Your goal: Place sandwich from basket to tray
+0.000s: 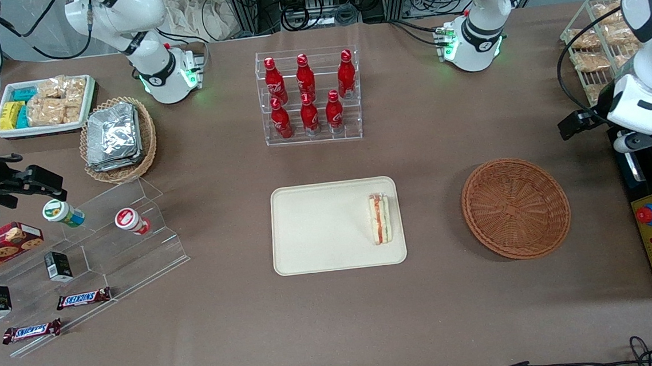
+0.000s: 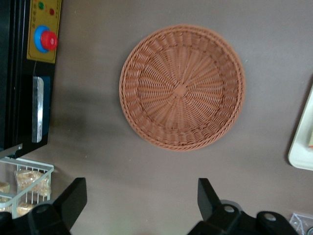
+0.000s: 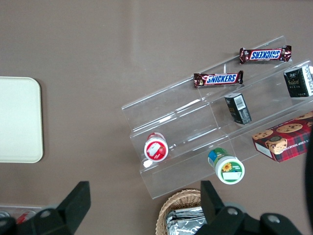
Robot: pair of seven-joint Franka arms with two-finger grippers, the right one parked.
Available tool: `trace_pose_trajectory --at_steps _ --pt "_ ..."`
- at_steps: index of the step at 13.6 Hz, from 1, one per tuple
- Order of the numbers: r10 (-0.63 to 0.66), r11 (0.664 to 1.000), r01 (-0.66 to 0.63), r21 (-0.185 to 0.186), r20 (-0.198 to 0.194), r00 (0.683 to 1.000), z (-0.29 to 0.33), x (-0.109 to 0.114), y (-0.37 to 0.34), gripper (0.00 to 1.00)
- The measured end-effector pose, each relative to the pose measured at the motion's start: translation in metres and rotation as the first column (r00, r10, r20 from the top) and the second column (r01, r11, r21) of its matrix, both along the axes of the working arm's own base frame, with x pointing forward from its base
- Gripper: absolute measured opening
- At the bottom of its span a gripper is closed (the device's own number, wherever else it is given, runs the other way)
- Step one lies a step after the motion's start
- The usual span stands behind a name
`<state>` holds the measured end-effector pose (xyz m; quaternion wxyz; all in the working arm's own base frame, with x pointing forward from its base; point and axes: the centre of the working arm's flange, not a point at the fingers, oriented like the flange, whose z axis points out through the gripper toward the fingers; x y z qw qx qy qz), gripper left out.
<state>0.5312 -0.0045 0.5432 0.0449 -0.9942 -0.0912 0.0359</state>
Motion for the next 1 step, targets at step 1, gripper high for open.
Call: trace_pose_trajectory --at_steps 1 --pt "-0.002 1.000 0.002 -0.006 -0.002 1.000 0.0039 0.0058 0.0000 1.00"
